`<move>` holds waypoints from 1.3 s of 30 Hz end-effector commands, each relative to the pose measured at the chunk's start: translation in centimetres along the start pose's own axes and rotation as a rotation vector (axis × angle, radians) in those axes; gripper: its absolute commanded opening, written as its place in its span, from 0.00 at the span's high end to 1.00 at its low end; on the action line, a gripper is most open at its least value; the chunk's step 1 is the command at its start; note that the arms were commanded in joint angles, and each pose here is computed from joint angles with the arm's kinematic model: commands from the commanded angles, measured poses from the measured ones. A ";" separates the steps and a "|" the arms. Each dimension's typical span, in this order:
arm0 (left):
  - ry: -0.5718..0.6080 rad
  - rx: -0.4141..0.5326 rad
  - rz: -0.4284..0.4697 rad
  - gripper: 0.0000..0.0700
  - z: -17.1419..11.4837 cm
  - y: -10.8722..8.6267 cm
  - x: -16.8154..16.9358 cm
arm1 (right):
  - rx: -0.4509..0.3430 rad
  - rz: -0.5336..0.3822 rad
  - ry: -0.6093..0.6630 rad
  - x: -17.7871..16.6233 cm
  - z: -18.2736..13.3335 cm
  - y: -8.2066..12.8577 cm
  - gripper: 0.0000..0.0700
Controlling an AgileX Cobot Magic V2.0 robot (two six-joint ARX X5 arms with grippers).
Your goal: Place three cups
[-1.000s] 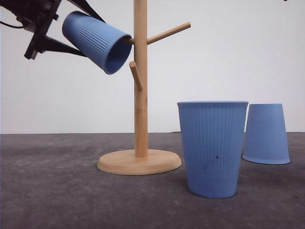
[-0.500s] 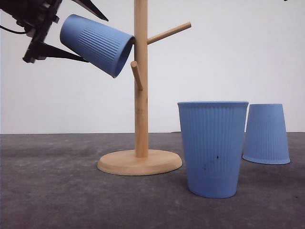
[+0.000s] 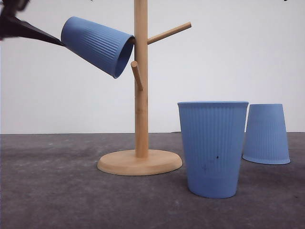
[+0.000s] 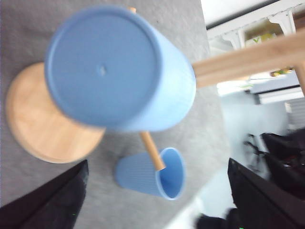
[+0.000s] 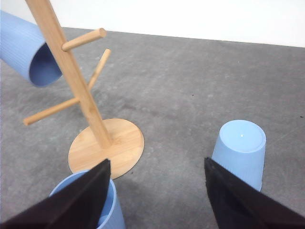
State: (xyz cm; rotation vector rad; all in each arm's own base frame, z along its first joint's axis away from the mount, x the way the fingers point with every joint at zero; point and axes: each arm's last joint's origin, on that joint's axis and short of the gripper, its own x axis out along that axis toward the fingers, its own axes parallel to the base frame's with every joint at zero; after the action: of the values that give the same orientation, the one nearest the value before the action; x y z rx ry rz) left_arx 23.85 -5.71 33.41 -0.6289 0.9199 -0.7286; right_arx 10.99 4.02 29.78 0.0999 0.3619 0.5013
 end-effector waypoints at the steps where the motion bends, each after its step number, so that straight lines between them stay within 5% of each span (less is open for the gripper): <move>1: -0.044 0.058 0.047 0.21 -0.7 0.1 -0.4 | 0.012 0.003 -0.019 -0.1 0.4 0.1 0.43; 7: -0.222 0.092 0.104 0.22 -4.9 1.5 -1.7 | 0.032 0.000 -0.013 -0.1 0.4 0.1 0.43; 14: -0.348 0.069 0.217 0.22 -8.2 3.6 -2.5 | 0.210 -0.065 0.109 2.6 0.0 -0.9 0.43; 20: -0.356 0.080 0.228 0.22 -8.5 3.5 -2.8 | 0.276 -0.141 0.252 6.6 0.0 -2.8 0.29; 25: -0.356 0.080 0.228 0.22 -8.5 3.5 -2.8 | 0.218 -0.201 0.308 9.8 1.0 -4.6 0.12; 31: -0.358 0.080 0.232 0.22 -8.5 3.5 -2.8 | 0.122 -0.264 0.317 13.6 1.5 -6.3 0.11; 39: -0.370 0.078 0.251 0.22 -8.5 3.6 -2.8 | 0.109 -0.323 0.366 18.2 -0.8 -8.3 0.11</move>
State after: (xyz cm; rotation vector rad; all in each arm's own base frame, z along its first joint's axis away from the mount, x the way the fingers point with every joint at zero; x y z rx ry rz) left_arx 16.20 -2.81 27.80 -0.5538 0.6254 -0.3985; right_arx 28.77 5.52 21.69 0.0712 0.7645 0.1805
